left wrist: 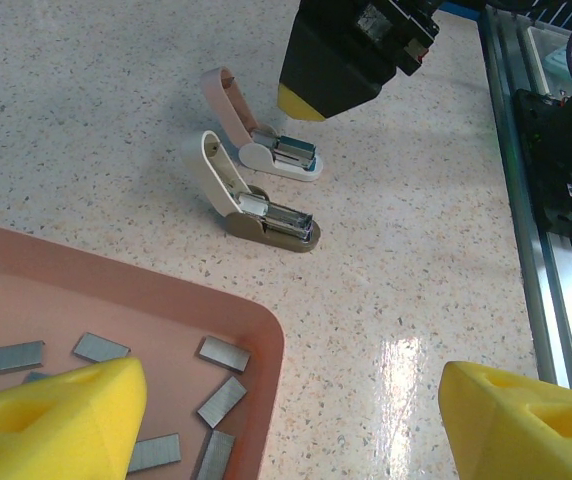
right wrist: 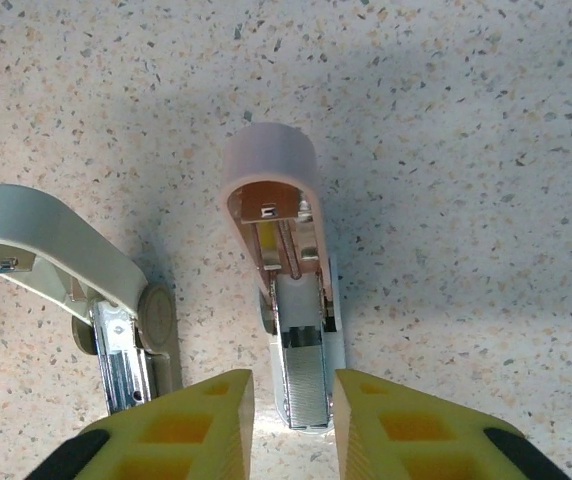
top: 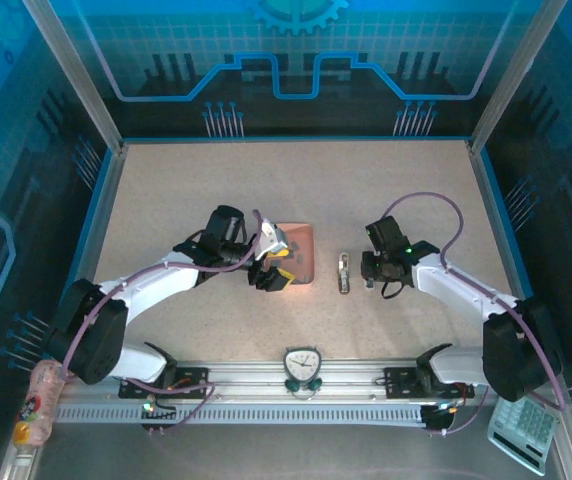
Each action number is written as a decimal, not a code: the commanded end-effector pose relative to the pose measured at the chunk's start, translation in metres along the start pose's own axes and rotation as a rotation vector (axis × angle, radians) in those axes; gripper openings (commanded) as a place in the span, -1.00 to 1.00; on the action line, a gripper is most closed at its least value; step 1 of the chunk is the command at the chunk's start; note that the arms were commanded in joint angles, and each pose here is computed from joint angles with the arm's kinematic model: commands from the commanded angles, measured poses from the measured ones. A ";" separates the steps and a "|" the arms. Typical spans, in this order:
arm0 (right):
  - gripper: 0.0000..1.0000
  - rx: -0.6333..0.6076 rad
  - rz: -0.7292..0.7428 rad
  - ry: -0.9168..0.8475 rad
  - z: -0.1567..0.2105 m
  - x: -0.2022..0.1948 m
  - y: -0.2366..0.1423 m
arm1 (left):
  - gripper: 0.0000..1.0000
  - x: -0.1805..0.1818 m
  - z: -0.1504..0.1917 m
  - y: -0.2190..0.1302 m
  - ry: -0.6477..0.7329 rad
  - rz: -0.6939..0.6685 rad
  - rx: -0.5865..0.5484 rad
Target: Load the staples into the stapler
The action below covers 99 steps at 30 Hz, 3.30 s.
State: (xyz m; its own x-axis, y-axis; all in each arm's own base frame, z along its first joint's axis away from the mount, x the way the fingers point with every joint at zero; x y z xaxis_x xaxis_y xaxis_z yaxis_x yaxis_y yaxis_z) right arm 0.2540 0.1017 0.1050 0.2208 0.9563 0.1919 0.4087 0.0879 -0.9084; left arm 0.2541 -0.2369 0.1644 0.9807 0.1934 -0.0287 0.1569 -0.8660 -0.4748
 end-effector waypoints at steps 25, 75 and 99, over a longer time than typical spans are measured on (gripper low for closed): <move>-0.44 0.120 0.090 0.008 0.010 -0.008 0.034 | 0.56 0.000 -0.005 0.002 0.041 0.008 0.006; -0.57 0.168 0.058 -0.002 0.011 0.000 0.031 | 0.56 -0.001 -0.006 0.003 0.043 0.014 0.010; -0.46 0.151 0.061 -0.008 0.005 0.003 0.029 | 0.56 0.000 -0.006 0.003 0.045 0.010 0.013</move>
State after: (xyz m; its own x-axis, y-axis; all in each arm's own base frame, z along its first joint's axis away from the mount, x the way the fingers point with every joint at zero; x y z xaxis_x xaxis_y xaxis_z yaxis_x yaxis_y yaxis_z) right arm 0.2584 0.1105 0.0735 0.2266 0.9641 0.1383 0.2630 0.0762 -0.9618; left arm 0.2531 -0.2379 0.1634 0.9825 0.1858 -0.0124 0.1567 -0.8613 -0.4834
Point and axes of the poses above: each hand's point on the last joint's axis, 136 mm out from that joint toward the fingers, its own y axis out along the fingers, its own x axis along the line the jaws close on, z = x × y, the point moved 4 cm from there along -y, back along the fingers, and after that the axes turned 10 degrees about y, right-handed, at the moved point
